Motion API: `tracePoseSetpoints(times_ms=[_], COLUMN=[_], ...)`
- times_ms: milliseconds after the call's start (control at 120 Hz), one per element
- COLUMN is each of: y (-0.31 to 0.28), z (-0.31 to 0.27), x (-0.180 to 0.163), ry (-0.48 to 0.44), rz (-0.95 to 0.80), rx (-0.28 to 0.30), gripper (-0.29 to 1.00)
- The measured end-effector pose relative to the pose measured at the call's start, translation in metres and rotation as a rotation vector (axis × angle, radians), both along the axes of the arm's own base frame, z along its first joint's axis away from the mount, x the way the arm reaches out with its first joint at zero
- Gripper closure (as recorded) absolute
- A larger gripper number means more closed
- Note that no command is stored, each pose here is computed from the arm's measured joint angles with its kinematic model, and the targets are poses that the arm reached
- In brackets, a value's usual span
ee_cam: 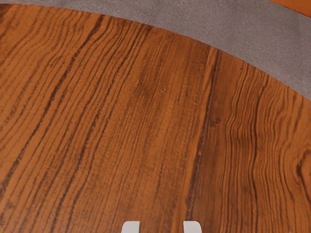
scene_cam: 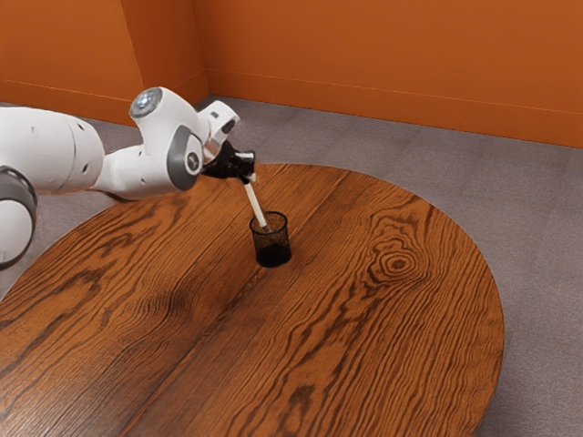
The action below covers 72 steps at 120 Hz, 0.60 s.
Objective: Take the marker out of the pen holder and place it to the left of the pen holder.
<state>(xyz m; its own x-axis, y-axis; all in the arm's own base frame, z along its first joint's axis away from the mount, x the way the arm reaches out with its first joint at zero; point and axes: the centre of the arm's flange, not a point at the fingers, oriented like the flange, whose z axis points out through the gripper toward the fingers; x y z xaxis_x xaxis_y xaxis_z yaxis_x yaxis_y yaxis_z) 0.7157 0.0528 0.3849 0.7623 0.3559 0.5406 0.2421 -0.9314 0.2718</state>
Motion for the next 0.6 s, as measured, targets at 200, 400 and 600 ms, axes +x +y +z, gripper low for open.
tracePoseSetpoints(times_ms=[200, 400, 600], y=[0.076, 0.161, 0.182], z=[0.048, -0.036, -0.112], x=[-0.019, -0.034, -0.034], ry=[-0.026, 0.115, 0.250], rz=[0.078, 0.219, 0.301], rx=[-0.007, -0.256, -0.546], gripper=[0.73, 0.73, 0.72])
